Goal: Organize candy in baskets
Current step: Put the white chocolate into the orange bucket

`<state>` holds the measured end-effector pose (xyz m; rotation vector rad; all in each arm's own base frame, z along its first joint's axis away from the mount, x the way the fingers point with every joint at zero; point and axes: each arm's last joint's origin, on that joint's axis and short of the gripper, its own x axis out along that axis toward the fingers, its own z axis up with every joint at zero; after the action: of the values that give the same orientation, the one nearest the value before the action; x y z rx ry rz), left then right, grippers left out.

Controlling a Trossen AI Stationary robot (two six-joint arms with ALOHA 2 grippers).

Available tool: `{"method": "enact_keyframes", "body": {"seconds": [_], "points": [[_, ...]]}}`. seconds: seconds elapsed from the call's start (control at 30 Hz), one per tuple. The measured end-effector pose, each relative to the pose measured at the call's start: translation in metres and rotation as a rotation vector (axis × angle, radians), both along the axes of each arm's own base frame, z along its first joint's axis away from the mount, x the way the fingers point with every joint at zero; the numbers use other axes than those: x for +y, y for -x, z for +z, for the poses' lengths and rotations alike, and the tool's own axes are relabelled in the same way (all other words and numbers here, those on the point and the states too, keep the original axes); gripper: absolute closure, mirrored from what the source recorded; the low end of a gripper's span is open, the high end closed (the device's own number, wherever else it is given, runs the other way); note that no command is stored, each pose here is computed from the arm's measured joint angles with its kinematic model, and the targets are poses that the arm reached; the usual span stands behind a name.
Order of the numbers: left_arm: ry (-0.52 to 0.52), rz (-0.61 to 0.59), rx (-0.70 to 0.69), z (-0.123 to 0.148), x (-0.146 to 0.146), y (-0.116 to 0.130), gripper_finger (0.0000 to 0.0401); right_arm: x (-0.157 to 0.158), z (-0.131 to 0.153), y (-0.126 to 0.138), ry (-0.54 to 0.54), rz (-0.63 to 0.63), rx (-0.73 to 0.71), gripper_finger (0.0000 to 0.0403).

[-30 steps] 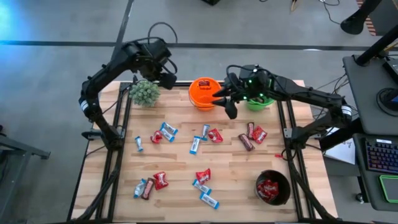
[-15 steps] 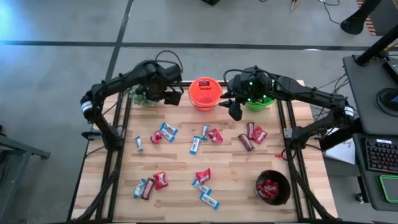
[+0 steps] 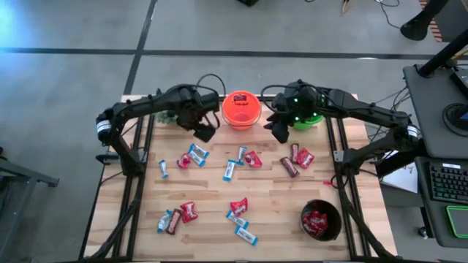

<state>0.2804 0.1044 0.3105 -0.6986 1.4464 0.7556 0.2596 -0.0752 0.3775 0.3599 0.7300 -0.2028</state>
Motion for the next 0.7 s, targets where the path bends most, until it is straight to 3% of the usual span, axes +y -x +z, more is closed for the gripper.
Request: {"method": "enact_keyframes", "body": {"seconds": [0.13,0.23,0.7], "points": [[0.028,-0.255,0.051,-0.006,-0.009,0.001,0.0209,0.003,-0.002,0.009,-0.031,-0.007,0.068,0.025],[0.041,-0.371,0.072,-0.011,-0.011,0.001,0.0209,0.004,-0.003,0.014,-0.057,-0.025,0.094,0.025],[0.013,-0.551,0.038,-0.058,-0.008,-0.006,0.0209,0.005,0.0,0.017,-0.039,-0.009,0.088,0.025]]}}
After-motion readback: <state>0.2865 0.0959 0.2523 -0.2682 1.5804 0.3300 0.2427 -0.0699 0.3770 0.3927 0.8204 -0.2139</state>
